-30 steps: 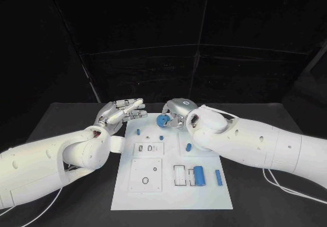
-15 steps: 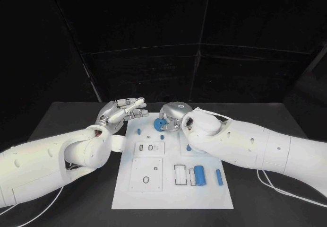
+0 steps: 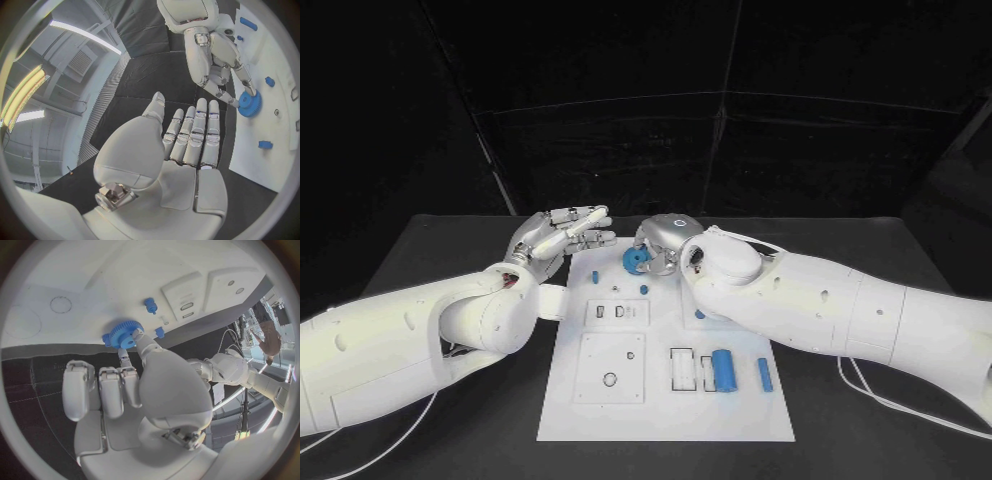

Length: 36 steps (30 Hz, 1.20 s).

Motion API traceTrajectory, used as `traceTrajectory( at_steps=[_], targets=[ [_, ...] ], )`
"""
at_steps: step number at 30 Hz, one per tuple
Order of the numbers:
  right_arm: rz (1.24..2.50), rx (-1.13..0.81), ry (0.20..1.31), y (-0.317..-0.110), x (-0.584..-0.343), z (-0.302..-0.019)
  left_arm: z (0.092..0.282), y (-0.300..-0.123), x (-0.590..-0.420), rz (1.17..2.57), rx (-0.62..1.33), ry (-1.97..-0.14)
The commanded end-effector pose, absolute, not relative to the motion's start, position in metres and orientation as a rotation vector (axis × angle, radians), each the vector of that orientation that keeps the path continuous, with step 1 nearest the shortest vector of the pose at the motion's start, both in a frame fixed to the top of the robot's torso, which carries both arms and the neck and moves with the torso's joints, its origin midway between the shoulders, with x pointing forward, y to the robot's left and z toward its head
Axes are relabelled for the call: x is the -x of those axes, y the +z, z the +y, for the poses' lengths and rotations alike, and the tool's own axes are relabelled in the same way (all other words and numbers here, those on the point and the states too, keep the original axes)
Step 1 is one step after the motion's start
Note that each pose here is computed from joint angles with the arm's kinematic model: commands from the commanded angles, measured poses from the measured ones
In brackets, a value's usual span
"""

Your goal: Assemble the parts on the task board

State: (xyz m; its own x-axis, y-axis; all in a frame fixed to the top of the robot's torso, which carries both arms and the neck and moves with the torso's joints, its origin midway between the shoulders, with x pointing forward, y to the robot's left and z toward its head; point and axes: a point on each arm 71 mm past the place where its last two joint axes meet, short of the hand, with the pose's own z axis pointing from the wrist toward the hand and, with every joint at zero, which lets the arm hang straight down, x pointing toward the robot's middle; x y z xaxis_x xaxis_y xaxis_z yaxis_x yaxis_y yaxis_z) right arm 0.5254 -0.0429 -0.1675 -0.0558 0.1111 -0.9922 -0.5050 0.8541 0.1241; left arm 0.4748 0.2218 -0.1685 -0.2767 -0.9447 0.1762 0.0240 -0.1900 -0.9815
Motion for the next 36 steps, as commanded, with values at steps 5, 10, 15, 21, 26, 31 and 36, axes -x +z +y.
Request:
traceTrajectory(
  at_steps=[5,10,15,21,26,31,36],
  targets=[
    [1.57,0.324,0.488,-0.168,-0.528,-0.043,0.22,-0.166,-0.474,1.273,1.151,-1.596],
    [1.595,0.325,0.481,-0.17,-0.529,-0.043,0.22,-0.166,-0.474,1.274,1.152,-1.596],
    [1.62,0.324,0.477,-0.172,-0.529,-0.043,0.22,-0.166,-0.474,1.275,1.152,-1.596],
    [1.686,0.313,0.476,-0.176,-0.529,-0.045,0.22,-0.166,-0.474,1.275,1.153,-1.595],
    [1.726,0.295,0.472,-0.179,-0.53,-0.048,0.22,-0.166,-0.474,1.276,1.153,-1.595],
    [1.715,0.269,0.472,-0.178,-0.531,-0.052,0.22,-0.166,-0.474,1.275,1.153,-1.595],
    [1.614,0.236,0.523,-0.17,-0.53,-0.054,0.221,-0.167,-0.475,1.275,1.154,-1.593]
  ],
)
